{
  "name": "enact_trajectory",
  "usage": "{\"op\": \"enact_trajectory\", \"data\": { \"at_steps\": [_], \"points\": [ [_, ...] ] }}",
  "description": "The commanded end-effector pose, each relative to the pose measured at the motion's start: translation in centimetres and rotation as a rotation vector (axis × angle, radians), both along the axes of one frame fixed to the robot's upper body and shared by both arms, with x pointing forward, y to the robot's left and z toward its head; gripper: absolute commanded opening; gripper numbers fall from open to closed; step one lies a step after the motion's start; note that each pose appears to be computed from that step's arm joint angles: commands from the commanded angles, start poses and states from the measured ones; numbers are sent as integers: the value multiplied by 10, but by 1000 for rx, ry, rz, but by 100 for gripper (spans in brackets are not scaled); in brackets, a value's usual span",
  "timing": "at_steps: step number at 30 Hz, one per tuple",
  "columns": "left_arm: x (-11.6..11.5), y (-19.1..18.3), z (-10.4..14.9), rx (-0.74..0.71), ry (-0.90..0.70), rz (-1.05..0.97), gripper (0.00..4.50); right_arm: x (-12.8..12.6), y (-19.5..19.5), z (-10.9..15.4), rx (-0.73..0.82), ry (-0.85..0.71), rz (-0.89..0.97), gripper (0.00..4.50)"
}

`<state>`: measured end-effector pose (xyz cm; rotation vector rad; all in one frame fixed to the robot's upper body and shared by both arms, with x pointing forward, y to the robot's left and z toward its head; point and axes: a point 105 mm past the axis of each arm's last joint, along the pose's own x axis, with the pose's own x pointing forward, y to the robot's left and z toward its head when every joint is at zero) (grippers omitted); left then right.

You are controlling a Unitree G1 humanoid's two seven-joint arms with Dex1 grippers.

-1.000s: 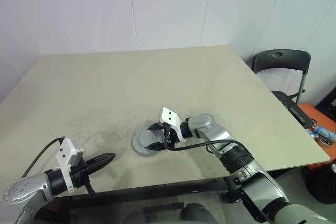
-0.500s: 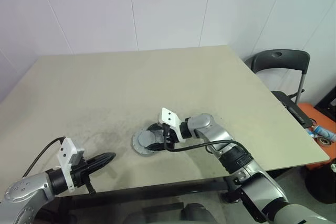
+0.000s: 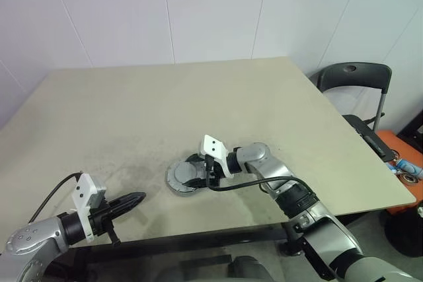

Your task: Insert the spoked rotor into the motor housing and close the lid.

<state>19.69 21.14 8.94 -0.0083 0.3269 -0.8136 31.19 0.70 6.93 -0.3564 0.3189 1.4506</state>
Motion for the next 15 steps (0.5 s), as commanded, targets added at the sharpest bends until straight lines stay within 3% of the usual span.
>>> {"op": "enact_trajectory", "data": {
  "at_steps": [1,15],
  "points": [
    [3,0,7,19,-42,-14,0,1,-1,4,5,-18,6,355],
    [3,-1,7,17,-44,-16,0,0,-7,-3,-30,-21,13,355]
  ]
}}
